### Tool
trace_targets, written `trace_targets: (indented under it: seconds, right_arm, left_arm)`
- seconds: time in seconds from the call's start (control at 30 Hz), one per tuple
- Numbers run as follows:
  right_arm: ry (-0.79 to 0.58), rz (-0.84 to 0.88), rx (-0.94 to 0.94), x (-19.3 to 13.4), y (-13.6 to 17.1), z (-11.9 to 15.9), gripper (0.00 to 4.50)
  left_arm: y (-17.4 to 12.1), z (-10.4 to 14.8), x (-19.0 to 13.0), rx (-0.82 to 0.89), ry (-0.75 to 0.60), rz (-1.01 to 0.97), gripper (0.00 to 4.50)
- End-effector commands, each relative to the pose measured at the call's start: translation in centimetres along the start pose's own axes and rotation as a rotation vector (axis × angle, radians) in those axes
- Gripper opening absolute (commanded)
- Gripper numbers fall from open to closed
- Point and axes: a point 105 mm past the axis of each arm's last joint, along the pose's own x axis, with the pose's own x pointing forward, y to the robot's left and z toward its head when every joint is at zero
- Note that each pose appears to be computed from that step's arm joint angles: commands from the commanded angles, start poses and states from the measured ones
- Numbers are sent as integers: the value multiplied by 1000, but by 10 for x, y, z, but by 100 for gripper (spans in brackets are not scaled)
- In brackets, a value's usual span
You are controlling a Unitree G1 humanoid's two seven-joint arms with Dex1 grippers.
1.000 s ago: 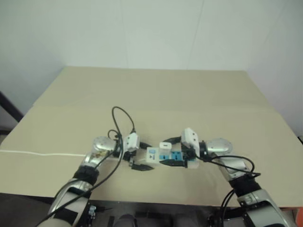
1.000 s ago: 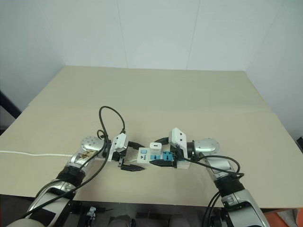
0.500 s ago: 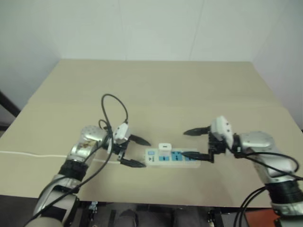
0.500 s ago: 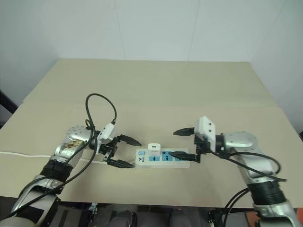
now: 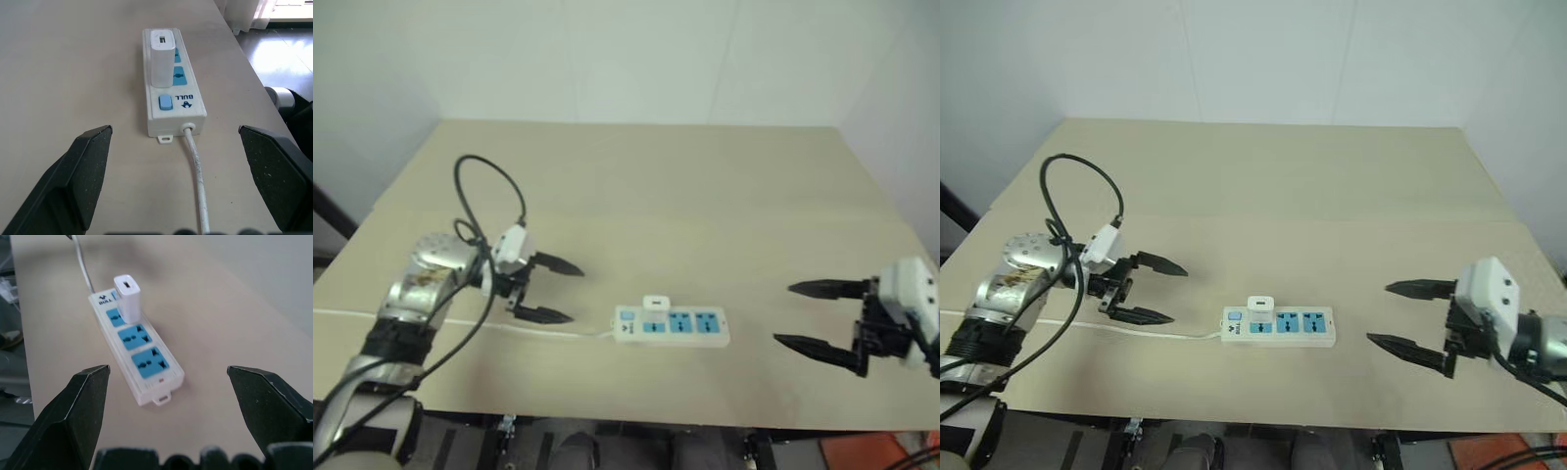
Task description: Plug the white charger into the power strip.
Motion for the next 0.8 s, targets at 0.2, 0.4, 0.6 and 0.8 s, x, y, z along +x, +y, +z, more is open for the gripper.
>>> trace_targets:
  seconds: [0.2, 0.4, 0.6, 0.8]
  right_arm:
    - [0, -73, -25, -16, -1, 7, 450]
    - [6, -70, -27, -13, -1, 6, 450]
    - [31, -56, -20, -13, 2, 3, 450]
    - [31, -48, -17, -11, 6, 2, 450]
  left_arm:
    - [-8, 15, -8, 3, -25, 29, 449]
    - [-7, 19, -4, 3, -32, 24, 449]
    - [-5, 20, 1, 5, -35, 18, 449]
    - [-7, 21, 4, 3, -42, 7, 449]
